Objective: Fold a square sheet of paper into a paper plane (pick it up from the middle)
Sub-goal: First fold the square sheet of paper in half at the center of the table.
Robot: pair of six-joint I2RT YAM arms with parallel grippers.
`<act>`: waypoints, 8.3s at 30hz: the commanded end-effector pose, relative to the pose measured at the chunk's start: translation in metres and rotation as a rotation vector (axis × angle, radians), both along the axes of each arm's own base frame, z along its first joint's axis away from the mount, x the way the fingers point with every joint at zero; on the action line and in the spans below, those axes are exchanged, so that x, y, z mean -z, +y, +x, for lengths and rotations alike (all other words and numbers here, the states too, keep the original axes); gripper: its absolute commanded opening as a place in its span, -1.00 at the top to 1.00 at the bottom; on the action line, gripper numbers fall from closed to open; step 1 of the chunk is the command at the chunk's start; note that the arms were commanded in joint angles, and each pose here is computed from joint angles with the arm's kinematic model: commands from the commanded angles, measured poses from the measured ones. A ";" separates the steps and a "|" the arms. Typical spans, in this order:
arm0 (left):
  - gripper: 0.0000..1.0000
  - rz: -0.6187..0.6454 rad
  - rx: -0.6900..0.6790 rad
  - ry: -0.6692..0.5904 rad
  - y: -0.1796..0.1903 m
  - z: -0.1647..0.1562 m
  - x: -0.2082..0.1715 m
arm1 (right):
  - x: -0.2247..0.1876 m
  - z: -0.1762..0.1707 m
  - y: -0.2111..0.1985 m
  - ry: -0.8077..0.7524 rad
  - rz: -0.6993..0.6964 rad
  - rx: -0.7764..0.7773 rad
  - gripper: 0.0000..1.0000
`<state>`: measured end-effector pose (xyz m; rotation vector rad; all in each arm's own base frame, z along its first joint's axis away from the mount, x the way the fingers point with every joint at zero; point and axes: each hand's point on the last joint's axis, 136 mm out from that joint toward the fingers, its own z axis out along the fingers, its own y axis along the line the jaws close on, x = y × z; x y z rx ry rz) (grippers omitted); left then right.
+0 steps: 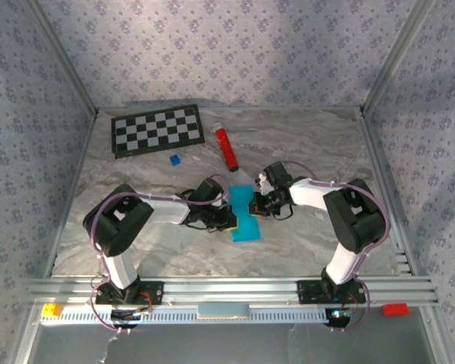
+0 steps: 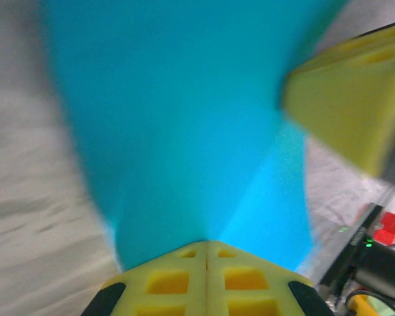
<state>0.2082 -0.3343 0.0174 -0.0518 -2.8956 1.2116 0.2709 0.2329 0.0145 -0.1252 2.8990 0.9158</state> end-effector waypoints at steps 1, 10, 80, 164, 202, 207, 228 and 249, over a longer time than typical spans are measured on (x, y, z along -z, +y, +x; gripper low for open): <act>0.93 0.079 0.004 0.037 0.018 -0.016 0.022 | 0.055 -0.037 -0.057 0.139 -0.290 0.061 1.00; 0.88 -0.011 0.003 -0.084 0.003 -0.005 -0.025 | 0.054 -0.037 -0.058 0.133 -0.294 0.066 1.00; 0.85 0.065 -0.046 -0.148 -0.008 0.075 -0.028 | 0.044 -0.035 -0.049 0.127 -0.240 -0.023 1.00; 0.80 0.111 -0.065 -0.180 0.006 0.127 -0.003 | 0.050 -0.039 -0.061 0.133 -0.247 -0.011 1.00; 0.85 0.186 -0.262 -0.289 0.053 0.169 -0.025 | 0.048 -0.040 -0.058 0.120 -0.225 -0.021 1.00; 0.83 0.147 -0.245 -0.349 0.045 0.163 -0.063 | 0.049 -0.040 -0.058 0.121 -0.225 -0.024 1.00; 0.84 0.054 -0.094 -0.175 0.012 0.113 0.015 | 0.049 -0.040 -0.059 0.123 -0.229 -0.019 1.00; 0.82 0.172 -0.244 -0.172 0.047 0.151 0.017 | 0.048 -0.041 -0.058 0.128 -0.224 -0.023 1.00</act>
